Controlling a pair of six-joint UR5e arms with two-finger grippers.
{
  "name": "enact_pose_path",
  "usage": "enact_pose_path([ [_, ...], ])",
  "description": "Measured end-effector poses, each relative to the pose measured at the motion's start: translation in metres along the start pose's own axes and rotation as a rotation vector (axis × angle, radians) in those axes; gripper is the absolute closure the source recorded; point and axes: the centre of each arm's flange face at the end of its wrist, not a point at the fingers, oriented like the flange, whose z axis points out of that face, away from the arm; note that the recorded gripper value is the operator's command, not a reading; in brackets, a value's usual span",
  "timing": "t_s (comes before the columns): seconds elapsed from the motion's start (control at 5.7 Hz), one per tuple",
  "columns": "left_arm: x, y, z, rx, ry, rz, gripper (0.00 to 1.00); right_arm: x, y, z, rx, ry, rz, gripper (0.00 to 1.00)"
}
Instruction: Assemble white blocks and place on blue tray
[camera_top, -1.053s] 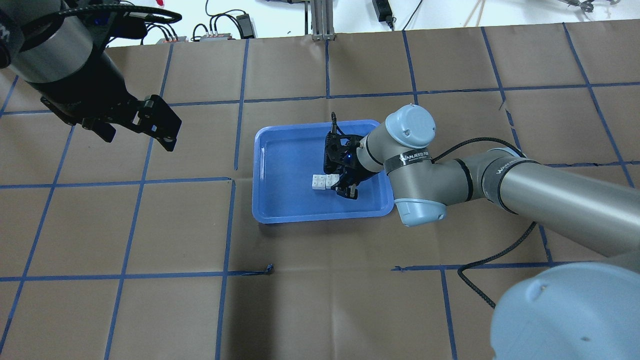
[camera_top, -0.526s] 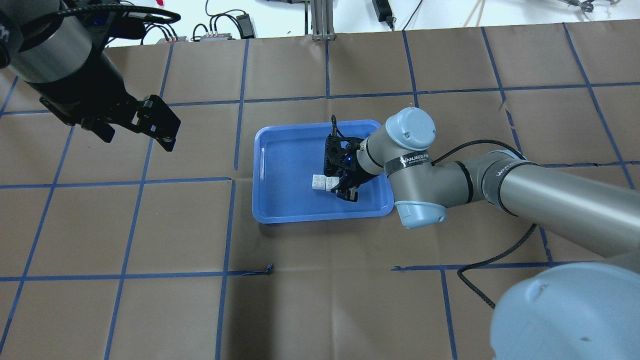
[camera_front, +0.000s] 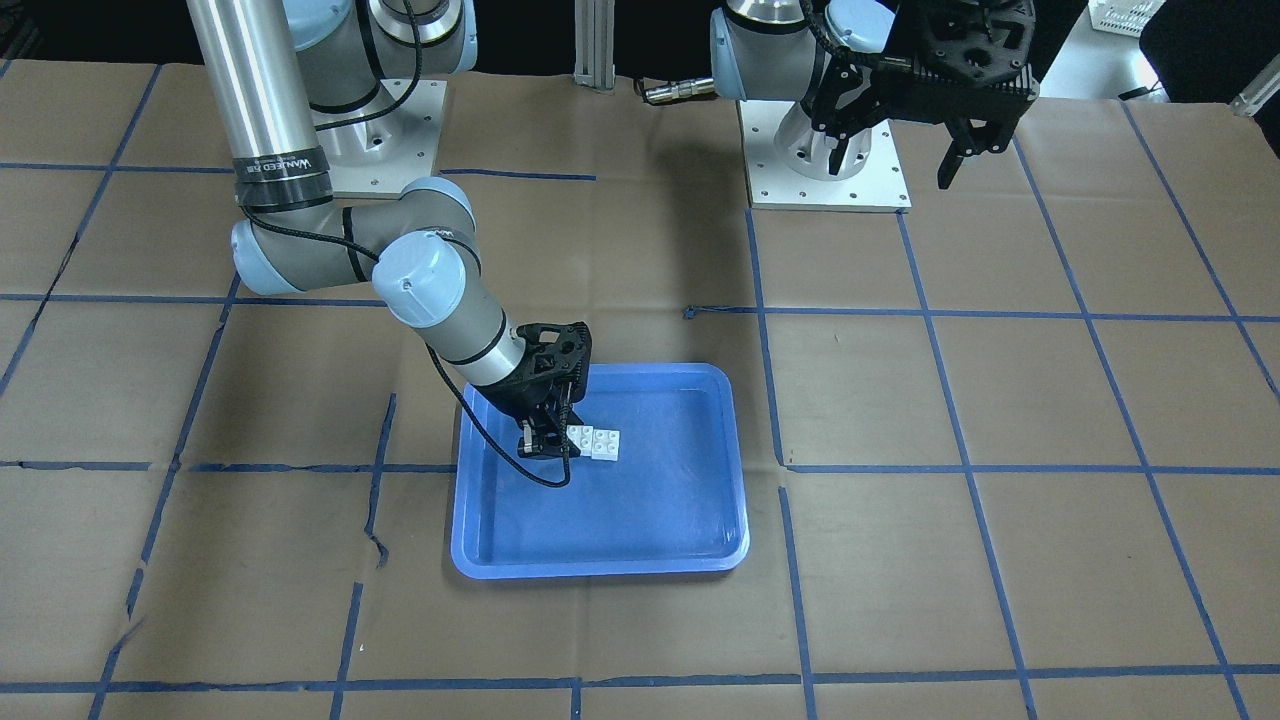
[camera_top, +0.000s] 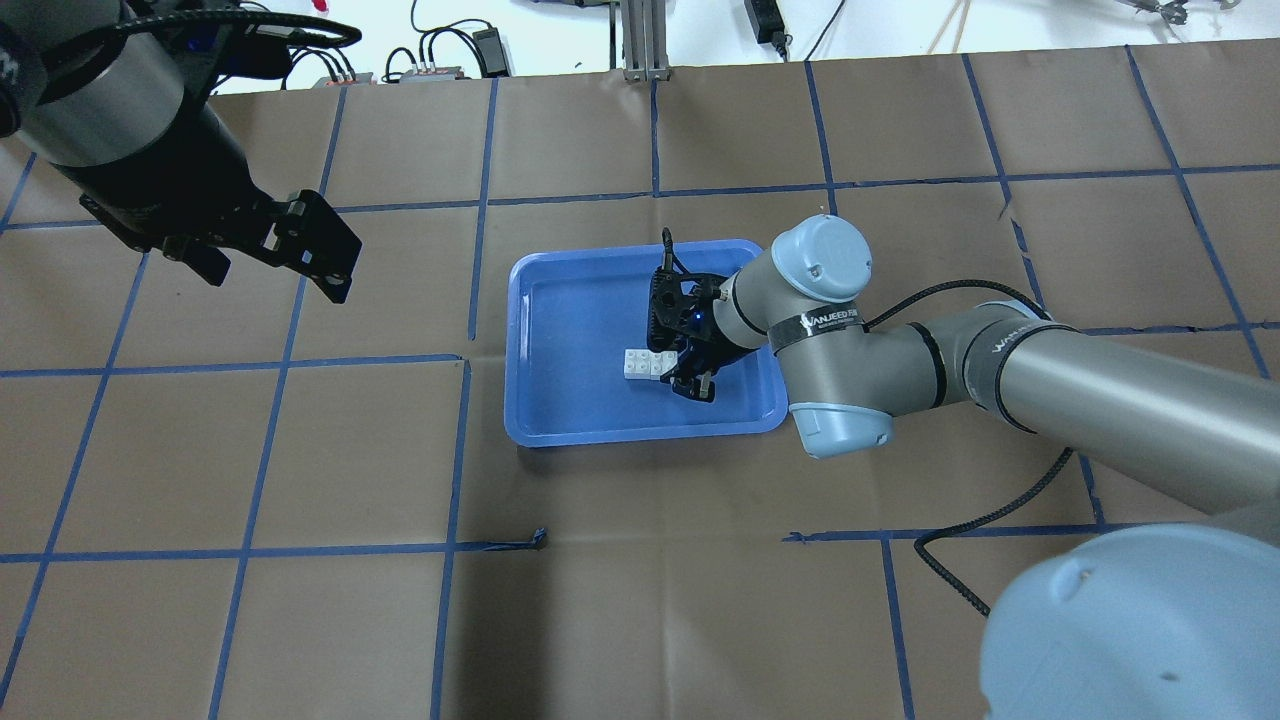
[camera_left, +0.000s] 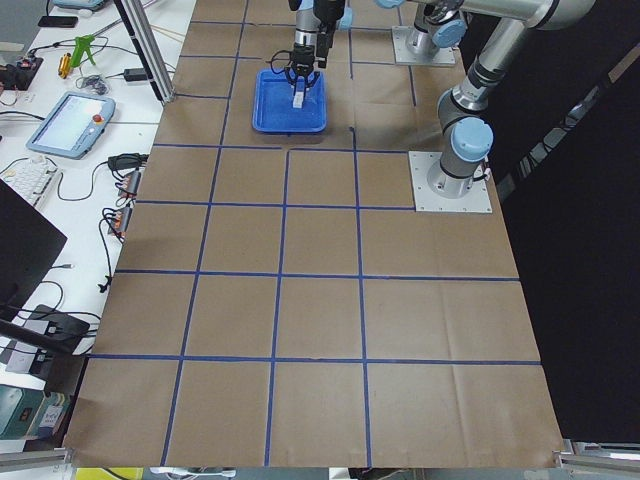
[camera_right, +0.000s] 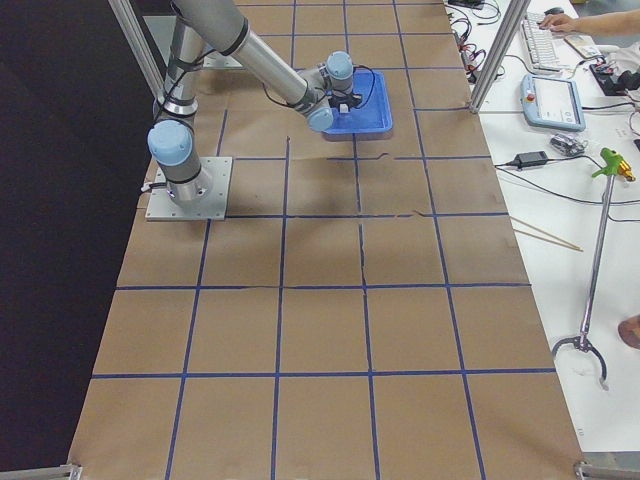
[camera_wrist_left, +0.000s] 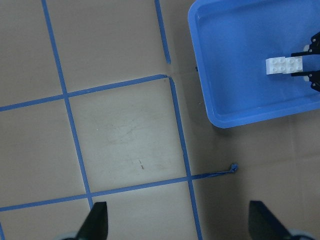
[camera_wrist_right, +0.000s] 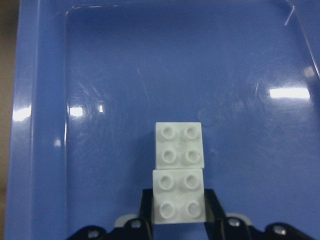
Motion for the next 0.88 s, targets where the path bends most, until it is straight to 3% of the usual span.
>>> enact_pose_path([
  [0.88,0.0001,0.0002,0.0007,-0.002,0.001,0.000,0.01,-0.0001,0.0015,0.0037,0.001,-0.005,0.006,0.71],
])
